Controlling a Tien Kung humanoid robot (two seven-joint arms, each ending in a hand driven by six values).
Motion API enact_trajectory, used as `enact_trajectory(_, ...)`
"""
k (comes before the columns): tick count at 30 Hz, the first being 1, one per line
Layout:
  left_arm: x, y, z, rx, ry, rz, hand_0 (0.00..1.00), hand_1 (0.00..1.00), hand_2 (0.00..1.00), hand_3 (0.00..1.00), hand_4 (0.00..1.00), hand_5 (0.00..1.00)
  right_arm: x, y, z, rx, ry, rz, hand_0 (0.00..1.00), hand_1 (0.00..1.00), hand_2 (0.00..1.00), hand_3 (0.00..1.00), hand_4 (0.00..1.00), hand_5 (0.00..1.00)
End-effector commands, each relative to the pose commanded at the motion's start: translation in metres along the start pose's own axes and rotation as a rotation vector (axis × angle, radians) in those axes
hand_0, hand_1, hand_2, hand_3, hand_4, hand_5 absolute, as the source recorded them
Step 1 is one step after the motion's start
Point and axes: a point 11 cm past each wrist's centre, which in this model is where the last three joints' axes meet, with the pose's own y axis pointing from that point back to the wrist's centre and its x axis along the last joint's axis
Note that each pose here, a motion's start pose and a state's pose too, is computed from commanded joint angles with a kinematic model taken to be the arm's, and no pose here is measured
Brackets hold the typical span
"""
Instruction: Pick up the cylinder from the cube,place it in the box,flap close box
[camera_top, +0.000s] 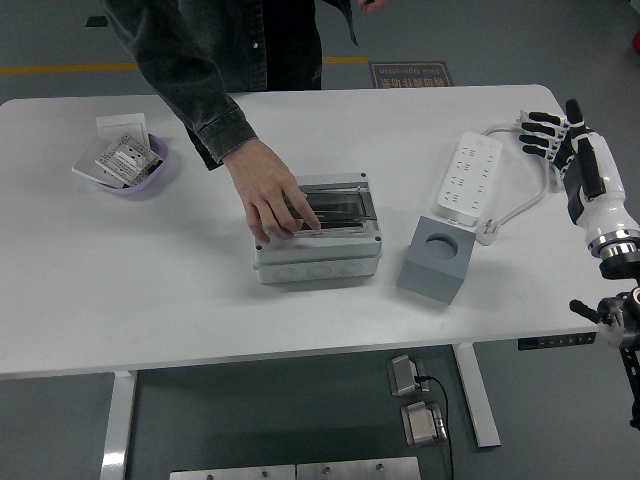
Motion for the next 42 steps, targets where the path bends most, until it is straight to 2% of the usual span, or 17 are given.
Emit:
enact_trajectory(5, -0.0026, -0.0001, -0.0005, 0.002, 0.000, -0.005, 0.603, 0.669, 0.610, 0.591, 0.635, 0.274, 0.0020, 0.0006, -0.0005, 0.005, -0.007, 0.007, 0.814, 0.746, 0.763, 0.743, 0.998, 0.998)
enact_trajectory(6, -0.0031, -0.0001, -0.0008, 0.002, 0.000, -0.006, 0.604, 0.669, 0.609, 0.591, 0.635, 0.274, 0.0024, 0.0008, -0.0007, 0.007, -0.009, 0.007, 0.871, 0.788, 0.814, 0.791, 0.998, 0.998)
enact_trajectory(11, -0.0028, -0.0002, -0.0009, 0.002, 0.000, -0.005, 0.604, 0.669, 0.609, 0.591, 0.635, 0.274, 0.0041, 0.0020, -0.0019, 0.017, -0.023, 0.010, 0.871, 0.788, 0.814, 0.791, 0.998, 0.998)
enact_trajectory(12, -0.0024, -0.0001, -0.0008, 0.001, 0.001, -0.005, 0.603, 0.668, 0.610, 0.591, 0.635, 0.274, 0.0046, 0.0023, -0.0023, 0.019, -0.025, 0.011, 0.917, 0.823, 0.847, 0.833, 0.998, 0.998)
enact_trajectory(23, -0.0009, -0.0001, -0.0003, -0.001, 0.001, -0.003, 0.604, 0.665, 0.608, 0.591, 0.635, 0.274, 0.0054, 0.0029, -0.0059, 0.029, -0.021, 0.006, 0.942, 0.838, 0.872, 0.872, 0.998, 0.998)
enact_trajectory(24, -0.0008, 0.0000, -0.0001, -0.001, 0.001, -0.003, 0.604, 0.667, 0.607, 0.591, 0.634, 0.274, 0.0050, 0.0029, -0.0060, 0.030, -0.021, 0.005, 0.974, 0.858, 0.884, 0.898, 0.998, 0.998)
enact_trajectory(42, 0.0025, 0.0003, 0.0032, -0.009, 0.008, 0.001, 0.604, 0.666, 0.604, 0.591, 0.634, 0.274, 0.0022, 0.0083, -0.0034, 0.036, -0.060, 0.025, 0.994, 0.873, 0.888, 0.910, 0.998, 0.998)
